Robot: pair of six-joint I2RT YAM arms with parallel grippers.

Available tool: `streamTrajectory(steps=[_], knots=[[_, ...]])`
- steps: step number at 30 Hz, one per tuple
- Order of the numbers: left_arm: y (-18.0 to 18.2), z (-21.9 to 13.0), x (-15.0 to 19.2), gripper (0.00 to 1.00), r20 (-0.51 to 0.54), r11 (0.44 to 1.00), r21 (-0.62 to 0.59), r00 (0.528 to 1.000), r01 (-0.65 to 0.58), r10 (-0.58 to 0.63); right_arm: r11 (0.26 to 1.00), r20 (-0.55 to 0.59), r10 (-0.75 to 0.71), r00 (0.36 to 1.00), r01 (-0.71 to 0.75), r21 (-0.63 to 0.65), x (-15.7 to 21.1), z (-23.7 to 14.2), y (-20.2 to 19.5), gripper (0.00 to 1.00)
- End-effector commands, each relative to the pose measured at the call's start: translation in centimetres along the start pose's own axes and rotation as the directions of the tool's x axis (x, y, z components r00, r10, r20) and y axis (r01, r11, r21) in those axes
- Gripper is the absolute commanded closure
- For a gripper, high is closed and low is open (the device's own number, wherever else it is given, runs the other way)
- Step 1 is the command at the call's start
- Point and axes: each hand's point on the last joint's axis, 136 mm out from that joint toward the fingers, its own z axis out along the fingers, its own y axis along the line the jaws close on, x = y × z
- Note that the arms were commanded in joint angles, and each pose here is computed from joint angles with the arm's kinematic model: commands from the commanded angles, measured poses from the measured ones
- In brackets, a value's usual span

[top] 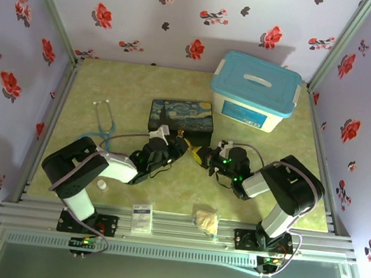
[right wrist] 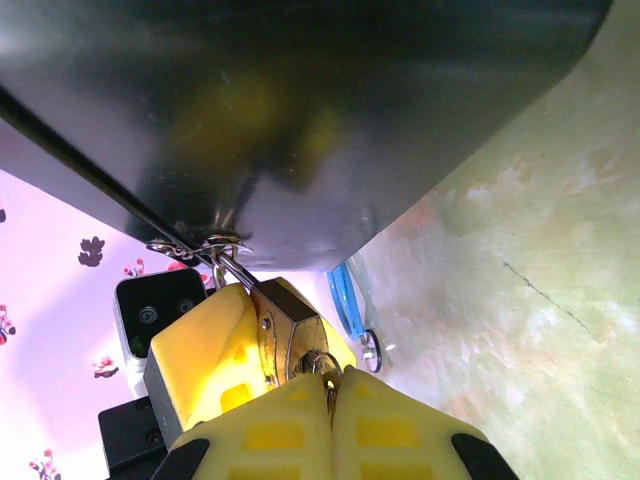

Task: Unlock a padlock with a key

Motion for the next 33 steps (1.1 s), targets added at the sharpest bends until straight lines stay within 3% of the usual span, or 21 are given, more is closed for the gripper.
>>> streamTrajectory(steps=[1,7,9,12,15,22,24,26,28,30,33], knots=[[0.5,-0.3,4.3,1.0,-0.154,1.0,0.004,0.988,-0.016,0.017,0.954,0.044,-0.186,0.981,0.192,-0.23,0.5,0.1,7.3,1.0],[0.6,-0.2,4.3,1.0,-0.156,1.0,0.004,0.988,-0.012,0.013,0.96,0.052,-0.247,0.968,0.252,-0.122,0.4,1.0,4.0,1.0],[1.1,-0.3,4.4,1.0,-0.154,1.0,-0.009,0.988,-0.015,0.013,0.962,0.044,-0.236,0.971,0.239,-0.128,0.3,1.0,3.6,0.94],[2.0,-0.4,4.4,1.0,-0.145,0.999,-0.028,0.989,-0.019,0.015,0.967,0.038,-0.225,0.974,0.228,-0.114,0.1,0.9,2.5,0.73],[2.5,-0.5,4.2,1.0,-0.135,0.999,-0.039,0.991,-0.024,0.019,0.973,0.049,-0.227,0.973,0.228,-0.018,-0.4,0.1,-0.4,0.73],[3.3,-0.5,4.2,1.0,-0.126,0.997,-0.061,0.992,-0.036,0.028,0.923,0.023,-0.339,0.94,0.328,0.204,-0.4,-2.1,-3.9,0.62],[3.5,-0.5,4.0,1.0,-0.121,0.997,-0.066,0.992,-0.037,0.029,0.864,-0.011,-0.414,0.91,0.397,0.31,-0.3,-3.1,-4.9,0.62],[3.5,-0.5,3.9,1.0,-0.115,0.997,-0.069,0.993,-0.039,0.031,0.759,-0.061,-0.519,0.853,0.492,0.427,-0.4,-4.7,-5.5,0.62],[3.6,-0.4,3.9,1.0,-0.116,0.996,-0.073,0.993,-0.047,0.038,0.625,-0.127,-0.635,0.762,0.603,0.496,-0.5,-6.2,-5.1,0.61],[3.6,-0.4,3.9,1.0,-0.116,0.996,-0.073,0.992,-0.048,0.04,0.537,-0.177,-0.691,0.701,0.661,0.524,-0.7,-7.3,-5.1,0.61],[3.4,-0.3,3.9,1.0,-0.12,0.996,-0.068,0.992,-0.05,0.041,0.377,-0.191,-0.793,0.579,0.712,0.592,-1.4,-8.2,-4.4,0.64]])
